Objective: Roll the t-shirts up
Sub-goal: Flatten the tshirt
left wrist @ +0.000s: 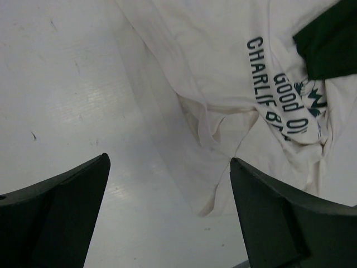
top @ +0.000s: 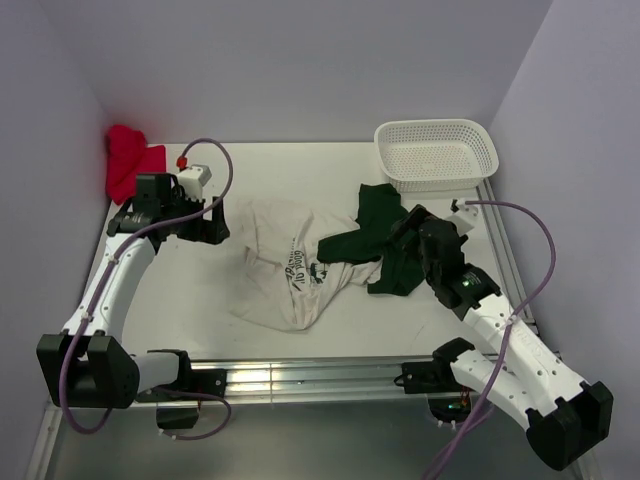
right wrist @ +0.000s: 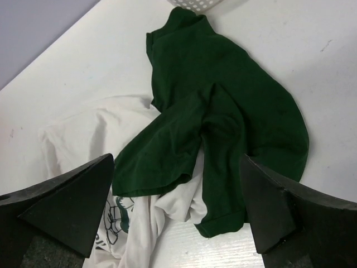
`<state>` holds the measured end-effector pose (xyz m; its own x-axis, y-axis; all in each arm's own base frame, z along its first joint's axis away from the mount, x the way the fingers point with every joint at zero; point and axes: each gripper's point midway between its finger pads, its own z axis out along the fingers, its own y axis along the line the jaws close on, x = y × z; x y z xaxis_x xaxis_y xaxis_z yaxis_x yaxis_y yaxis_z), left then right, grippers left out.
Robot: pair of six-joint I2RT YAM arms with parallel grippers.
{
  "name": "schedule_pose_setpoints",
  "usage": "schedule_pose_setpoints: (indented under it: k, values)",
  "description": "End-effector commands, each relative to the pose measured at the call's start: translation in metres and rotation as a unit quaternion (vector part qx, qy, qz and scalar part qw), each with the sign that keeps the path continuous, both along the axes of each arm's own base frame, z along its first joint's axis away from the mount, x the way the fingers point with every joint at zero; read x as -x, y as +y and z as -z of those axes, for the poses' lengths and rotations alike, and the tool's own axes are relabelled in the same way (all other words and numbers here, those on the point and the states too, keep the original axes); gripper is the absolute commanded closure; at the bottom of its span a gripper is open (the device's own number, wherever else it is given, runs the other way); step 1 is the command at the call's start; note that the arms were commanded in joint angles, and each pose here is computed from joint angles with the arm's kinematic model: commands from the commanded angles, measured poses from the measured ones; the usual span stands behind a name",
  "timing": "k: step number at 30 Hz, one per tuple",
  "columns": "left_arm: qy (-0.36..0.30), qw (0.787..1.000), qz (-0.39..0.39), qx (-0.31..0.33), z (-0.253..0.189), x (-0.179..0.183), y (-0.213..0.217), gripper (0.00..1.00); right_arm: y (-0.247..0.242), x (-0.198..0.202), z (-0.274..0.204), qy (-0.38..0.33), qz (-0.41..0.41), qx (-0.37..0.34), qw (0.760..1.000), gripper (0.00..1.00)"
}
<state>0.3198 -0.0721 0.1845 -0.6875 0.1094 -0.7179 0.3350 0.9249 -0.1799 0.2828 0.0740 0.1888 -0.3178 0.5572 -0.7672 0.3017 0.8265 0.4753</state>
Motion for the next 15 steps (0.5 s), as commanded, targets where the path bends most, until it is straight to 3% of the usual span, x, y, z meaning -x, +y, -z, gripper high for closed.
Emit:
schedule_pose_setpoints:
  k: [1,7,8,15]
  values:
    - [0.007,0.998,0.061,-0.006,0.001,0.022,-0.009,0.05,0.001,-0.002,-0.003,0.002,0.002,-0.004,1.0,0.01]
    - [0.052,0.988,0.136,-0.048,0.038,0.056,-0.02,0.12,0.008,0.003,0.011,0.027,-0.014,-0.012,0.999,0.04]
    - [0.051,0.987,0.143,-0.051,0.039,0.057,-0.023,0.18,0.008,0.004,0.014,0.03,-0.013,-0.013,0.999,0.05]
    - [0.072,0.968,0.218,-0.097,0.062,0.074,-0.055,0.31,0.008,0.011,0.043,0.065,-0.005,-0.019,0.998,0.09]
